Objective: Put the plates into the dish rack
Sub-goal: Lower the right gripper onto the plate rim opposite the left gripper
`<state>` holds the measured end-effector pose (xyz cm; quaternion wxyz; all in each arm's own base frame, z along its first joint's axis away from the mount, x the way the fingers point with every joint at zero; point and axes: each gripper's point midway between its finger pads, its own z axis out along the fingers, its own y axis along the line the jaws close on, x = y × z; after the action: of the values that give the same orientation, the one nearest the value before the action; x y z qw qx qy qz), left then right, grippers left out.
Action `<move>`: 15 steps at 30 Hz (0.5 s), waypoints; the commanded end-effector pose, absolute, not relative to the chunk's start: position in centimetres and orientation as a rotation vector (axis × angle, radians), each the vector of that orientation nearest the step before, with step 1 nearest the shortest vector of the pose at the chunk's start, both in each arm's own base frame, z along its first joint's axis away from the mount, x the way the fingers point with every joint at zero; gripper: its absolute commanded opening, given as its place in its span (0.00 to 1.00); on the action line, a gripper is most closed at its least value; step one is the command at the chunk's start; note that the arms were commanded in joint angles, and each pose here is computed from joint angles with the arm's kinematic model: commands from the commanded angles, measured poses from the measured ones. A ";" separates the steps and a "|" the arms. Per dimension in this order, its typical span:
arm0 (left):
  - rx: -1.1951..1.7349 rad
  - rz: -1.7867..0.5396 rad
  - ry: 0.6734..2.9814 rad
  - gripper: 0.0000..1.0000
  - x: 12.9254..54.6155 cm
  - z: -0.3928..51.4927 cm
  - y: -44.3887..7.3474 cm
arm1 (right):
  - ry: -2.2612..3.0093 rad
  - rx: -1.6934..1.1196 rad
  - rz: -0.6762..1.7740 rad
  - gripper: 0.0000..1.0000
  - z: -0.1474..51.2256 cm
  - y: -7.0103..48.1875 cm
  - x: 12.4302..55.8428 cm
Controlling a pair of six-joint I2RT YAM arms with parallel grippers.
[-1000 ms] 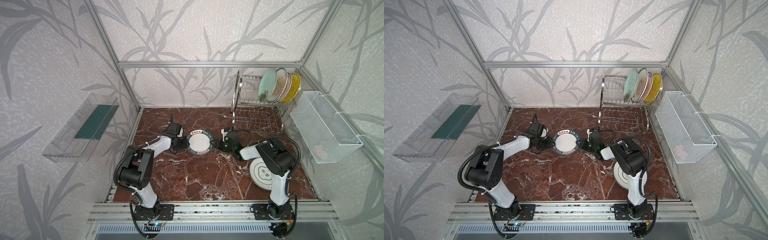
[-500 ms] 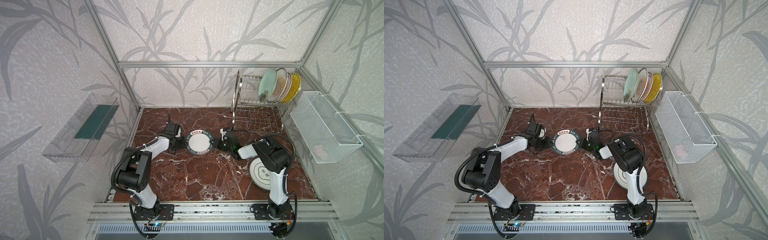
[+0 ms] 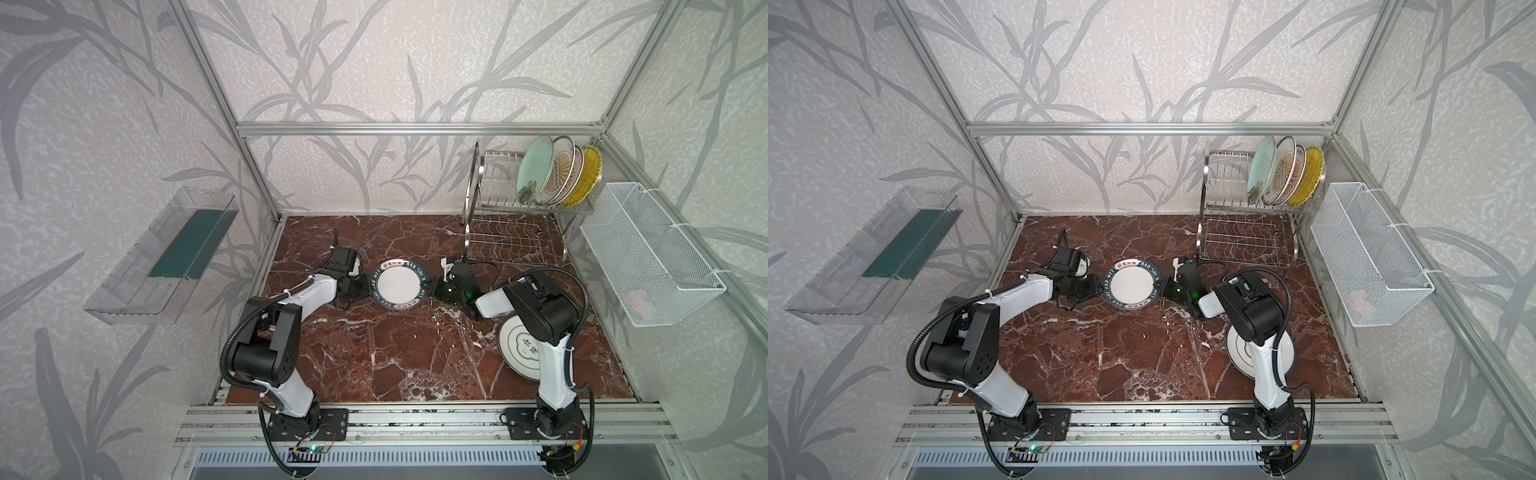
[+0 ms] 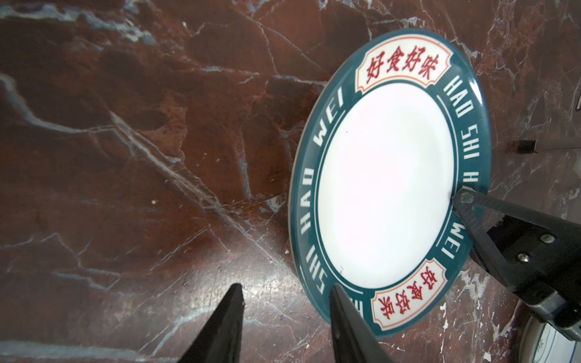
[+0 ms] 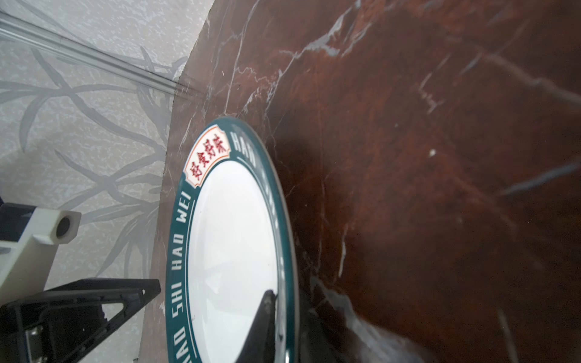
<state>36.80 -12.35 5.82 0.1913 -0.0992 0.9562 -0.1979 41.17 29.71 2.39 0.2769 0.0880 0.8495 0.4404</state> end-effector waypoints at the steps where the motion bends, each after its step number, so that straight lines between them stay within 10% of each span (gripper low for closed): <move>1: -0.274 -0.539 2.662 0.44 36.5 6.9 -11.8 | 2.336 0.250 1.156 0.11 0.7 29.2 40.6; 15: -0.291 -0.544 2.618 0.44 36.4 8.2 -11.1 | 2.303 0.238 1.178 0.00 2.3 28.7 40.6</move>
<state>36.69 -11.60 7.58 0.2151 -0.1046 0.9495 -0.2031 41.30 29.49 2.83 0.2722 0.0954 0.8435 0.4532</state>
